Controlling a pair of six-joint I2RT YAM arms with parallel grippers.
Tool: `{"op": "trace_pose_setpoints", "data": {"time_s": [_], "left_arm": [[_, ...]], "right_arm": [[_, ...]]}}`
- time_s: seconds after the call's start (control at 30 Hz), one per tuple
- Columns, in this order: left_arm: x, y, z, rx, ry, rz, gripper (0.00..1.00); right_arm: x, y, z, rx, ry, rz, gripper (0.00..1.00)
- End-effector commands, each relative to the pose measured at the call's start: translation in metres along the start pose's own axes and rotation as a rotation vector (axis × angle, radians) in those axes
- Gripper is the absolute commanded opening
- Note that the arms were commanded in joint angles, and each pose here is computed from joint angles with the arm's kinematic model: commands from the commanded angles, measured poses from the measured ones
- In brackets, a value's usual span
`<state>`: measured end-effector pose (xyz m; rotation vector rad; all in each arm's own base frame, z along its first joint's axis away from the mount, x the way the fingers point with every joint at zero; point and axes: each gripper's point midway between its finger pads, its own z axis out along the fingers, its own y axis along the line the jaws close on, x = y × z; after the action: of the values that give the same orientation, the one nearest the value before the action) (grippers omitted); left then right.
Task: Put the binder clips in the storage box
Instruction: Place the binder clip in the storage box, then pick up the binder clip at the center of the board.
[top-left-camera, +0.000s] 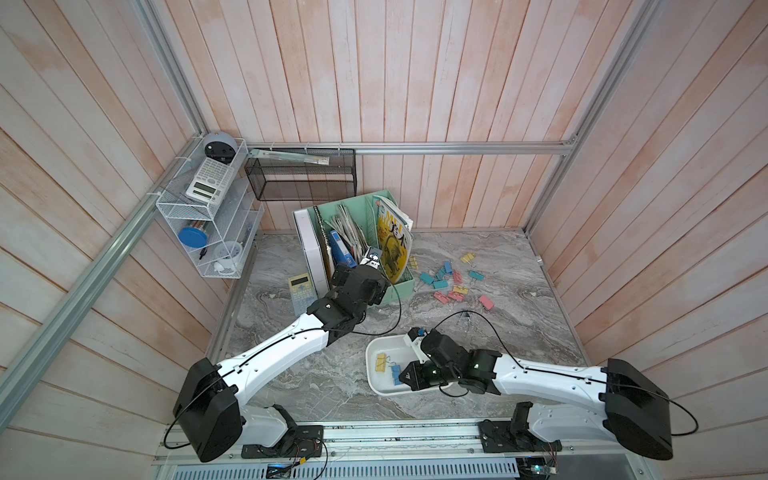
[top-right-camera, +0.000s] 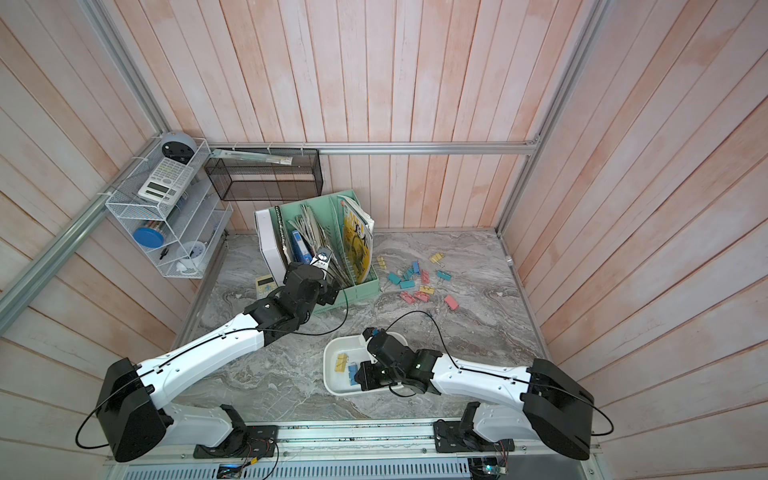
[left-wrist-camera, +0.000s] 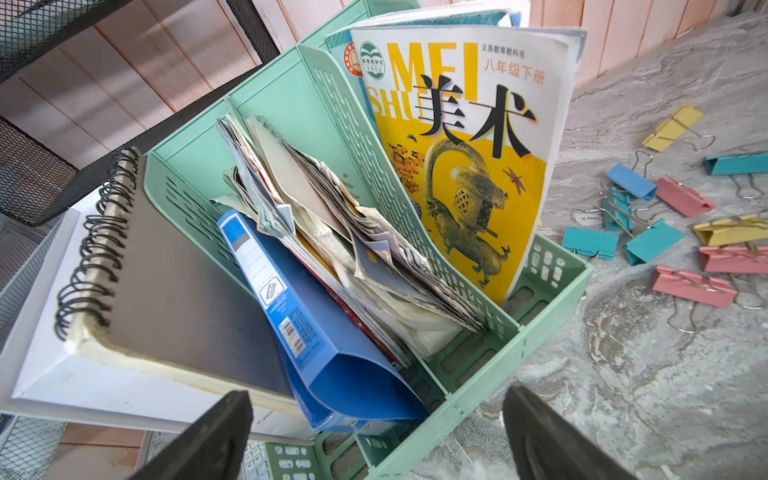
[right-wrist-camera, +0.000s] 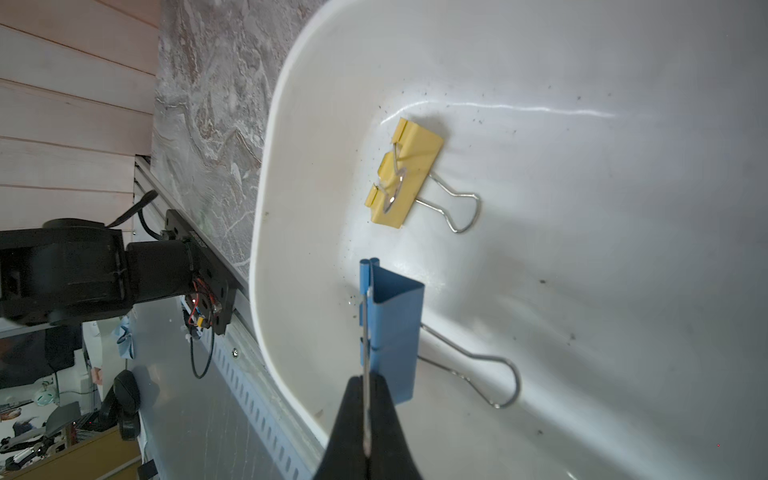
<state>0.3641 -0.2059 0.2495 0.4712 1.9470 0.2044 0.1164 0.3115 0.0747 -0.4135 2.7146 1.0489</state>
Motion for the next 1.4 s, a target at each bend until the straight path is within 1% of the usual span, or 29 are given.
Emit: {"op": "trace_pose_setpoints", "data": {"time_s": [0.0, 0.1, 0.27, 0.4, 0.5, 0.63, 0.67, 0.73, 0.83, 0.9, 0.93, 1.0, 1.07, 1.13, 1.2, 1.3, 1.37], "left_arm": [[0.003, -0.002, 0.002, -0.008, 0.003, 0.013, 1.0], [0.004, -0.002, 0.003, -0.008, 0.006, 0.015, 1.0], [0.004, -0.003, 0.003, -0.002, 0.005, 0.011, 1.0], [0.002, -0.002, 0.002, -0.004, 0.0, 0.009, 1.0], [0.002, -0.002, 0.001, -0.004, -0.001, 0.008, 1.0], [0.0, -0.002, 0.0, -0.001, -0.005, 0.003, 1.0], [0.001, -0.002, 0.001, 0.001, -0.003, 0.004, 1.0], [0.001, -0.002, 0.0, 0.003, -0.003, 0.003, 1.0], [0.0, -0.002, 0.0, 0.003, -0.005, 0.005, 1.0], [0.0, -0.002, -0.001, 0.002, -0.006, 0.004, 1.0], [0.0, -0.001, -0.001, 0.001, -0.006, 0.004, 1.0], [-0.001, -0.001, -0.001, -0.002, -0.007, 0.004, 1.0], [-0.001, -0.001, -0.001, -0.003, -0.007, 0.005, 1.0], [-0.001, -0.001, -0.001, 0.0, -0.006, 0.006, 1.0], [0.0, -0.002, -0.001, 0.002, -0.005, 0.01, 1.0], [0.0, -0.003, -0.002, 0.005, -0.007, 0.012, 1.0], [-0.001, -0.003, -0.003, 0.006, -0.011, 0.011, 1.0]], "right_arm": [[-0.008, 0.007, 0.01, -0.033, -0.033, 0.034, 0.0], [-0.01, 0.004, 0.021, -0.013, -0.028, 0.065, 0.0], [-0.006, 0.011, 0.039, -0.037, 0.017, 0.1, 0.0], [0.0, 0.005, 0.052, -0.004, 0.04, 0.131, 0.0], [0.002, -0.002, 0.056, 0.019, 0.039, 0.158, 0.0], [-0.001, -0.006, 0.047, 0.053, 0.017, 0.144, 0.13], [-0.002, -0.007, 0.042, 0.076, 0.006, 0.13, 0.17], [-0.01, -0.013, 0.026, 0.136, -0.037, 0.092, 0.21], [-0.026, -0.021, -0.007, 0.235, -0.133, 0.029, 0.3], [-0.043, -0.03, -0.037, 0.321, -0.252, 0.03, 0.35], [-0.052, -0.033, -0.052, 0.348, -0.311, 0.021, 0.36], [-0.076, -0.032, -0.087, 0.383, -0.467, -0.041, 0.39], [-0.095, -0.038, -0.121, 0.424, -0.597, -0.061, 0.41], [-0.113, -0.06, -0.153, 0.486, -0.684, -0.003, 0.41], [-0.125, -0.096, -0.179, 0.544, -0.747, 0.135, 0.41], [-0.137, -0.144, -0.19, 0.527, -0.776, 0.323, 0.4], [-0.143, -0.168, -0.182, 0.499, -0.741, 0.392, 0.4]]}}
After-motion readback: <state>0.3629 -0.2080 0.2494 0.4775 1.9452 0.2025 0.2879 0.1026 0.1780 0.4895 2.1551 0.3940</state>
